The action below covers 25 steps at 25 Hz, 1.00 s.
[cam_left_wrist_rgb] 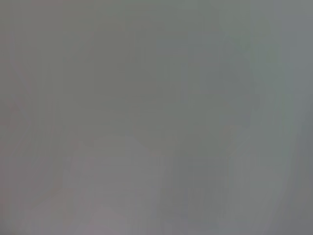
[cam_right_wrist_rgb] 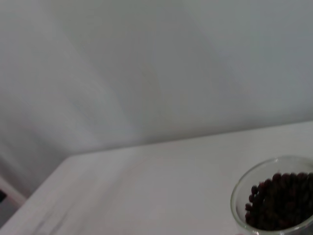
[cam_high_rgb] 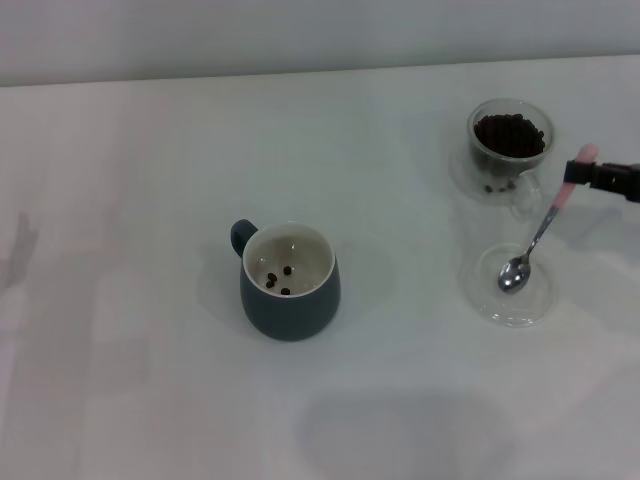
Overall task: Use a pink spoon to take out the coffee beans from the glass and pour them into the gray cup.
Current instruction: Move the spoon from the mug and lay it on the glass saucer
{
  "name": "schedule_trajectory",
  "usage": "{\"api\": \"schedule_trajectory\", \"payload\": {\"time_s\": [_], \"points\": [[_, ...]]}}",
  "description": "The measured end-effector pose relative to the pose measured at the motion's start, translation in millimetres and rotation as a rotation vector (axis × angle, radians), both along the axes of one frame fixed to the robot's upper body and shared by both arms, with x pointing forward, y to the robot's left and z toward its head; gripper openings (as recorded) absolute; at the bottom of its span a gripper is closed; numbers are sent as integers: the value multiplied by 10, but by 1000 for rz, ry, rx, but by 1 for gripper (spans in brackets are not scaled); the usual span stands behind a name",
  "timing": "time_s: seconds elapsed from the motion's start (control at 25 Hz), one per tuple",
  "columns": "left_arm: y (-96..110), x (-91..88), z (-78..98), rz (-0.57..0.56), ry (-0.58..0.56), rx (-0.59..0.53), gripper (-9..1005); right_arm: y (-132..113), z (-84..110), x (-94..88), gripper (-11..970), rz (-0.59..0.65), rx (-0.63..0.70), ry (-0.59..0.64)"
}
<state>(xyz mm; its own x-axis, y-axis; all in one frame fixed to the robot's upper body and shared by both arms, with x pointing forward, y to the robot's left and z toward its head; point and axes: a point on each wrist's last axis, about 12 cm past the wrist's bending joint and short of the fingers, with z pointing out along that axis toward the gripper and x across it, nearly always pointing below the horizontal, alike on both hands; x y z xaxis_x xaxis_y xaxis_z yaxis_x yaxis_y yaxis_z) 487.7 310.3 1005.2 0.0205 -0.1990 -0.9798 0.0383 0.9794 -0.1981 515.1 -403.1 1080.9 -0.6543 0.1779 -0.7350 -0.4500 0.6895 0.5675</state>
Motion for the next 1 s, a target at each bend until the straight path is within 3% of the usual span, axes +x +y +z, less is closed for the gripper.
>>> {"api": "schedule_trajectory", "payload": {"time_s": [1.0], "points": [[-52, 30, 27, -17, -16, -12, 892, 179, -105, 120, 146, 60, -81, 70]]}}
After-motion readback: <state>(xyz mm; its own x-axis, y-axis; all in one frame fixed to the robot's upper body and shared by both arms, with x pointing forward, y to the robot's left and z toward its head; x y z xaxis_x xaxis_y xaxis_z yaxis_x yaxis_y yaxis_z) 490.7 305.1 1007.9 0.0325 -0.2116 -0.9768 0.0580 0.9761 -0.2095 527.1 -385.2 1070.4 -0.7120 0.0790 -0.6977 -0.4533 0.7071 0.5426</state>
